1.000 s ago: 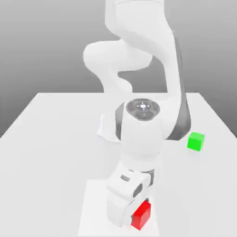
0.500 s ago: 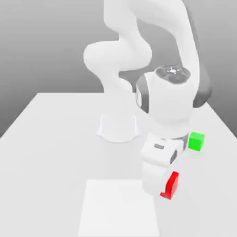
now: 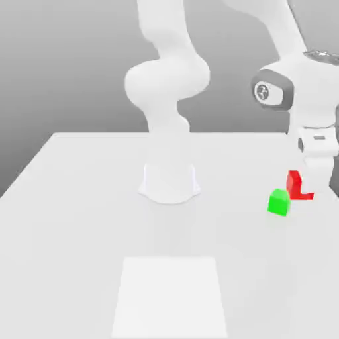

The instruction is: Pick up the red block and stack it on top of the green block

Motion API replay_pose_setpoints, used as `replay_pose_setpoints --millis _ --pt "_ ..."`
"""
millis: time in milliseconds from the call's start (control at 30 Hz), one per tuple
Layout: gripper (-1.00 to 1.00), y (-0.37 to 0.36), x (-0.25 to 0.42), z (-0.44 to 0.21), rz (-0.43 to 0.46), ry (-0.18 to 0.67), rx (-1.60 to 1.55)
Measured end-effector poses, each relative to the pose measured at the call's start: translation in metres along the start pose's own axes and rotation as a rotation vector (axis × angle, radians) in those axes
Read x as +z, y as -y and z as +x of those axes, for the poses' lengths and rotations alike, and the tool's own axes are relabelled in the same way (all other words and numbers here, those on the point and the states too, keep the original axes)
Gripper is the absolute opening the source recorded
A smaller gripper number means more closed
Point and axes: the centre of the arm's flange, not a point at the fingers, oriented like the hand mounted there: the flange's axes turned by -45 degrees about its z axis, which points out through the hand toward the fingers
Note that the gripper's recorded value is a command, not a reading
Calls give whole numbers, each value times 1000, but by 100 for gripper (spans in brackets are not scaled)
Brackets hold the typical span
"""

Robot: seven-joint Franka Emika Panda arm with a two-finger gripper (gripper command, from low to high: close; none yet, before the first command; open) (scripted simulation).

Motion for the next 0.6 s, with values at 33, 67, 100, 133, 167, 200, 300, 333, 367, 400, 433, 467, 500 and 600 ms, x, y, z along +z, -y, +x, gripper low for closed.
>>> replay_pose_setpoints --millis 33,67,100,133,167,200,300,333,367,400,433,467,500,600 --pt "-100 15 1 2 -7 9 -29" --pt "-100 29 2 2 -15 18 -57" --pt "-100 43 4 2 -25 28 -85" --pt "-100 56 5 1 -36 38 -113" --pt "-100 63 9 0 -48 49 -129" --pt "-100 65 14 -1 -60 61 -135" --pt "-100 63 31 -3 -87 88 -137" --pt "-100 62 37 -4 -92 94 -138" --pt "-100 61 43 -4 -95 97 -138" --pt "-100 61 48 -5 -96 98 -139" --pt "-100 61 54 -5 -94 97 -140" --pt "-100 61 59 -5 -90 93 -142" --pt "-100 62 64 -5 -84 88 -143" --pt "100 63 74 -5 -60 59 -134"
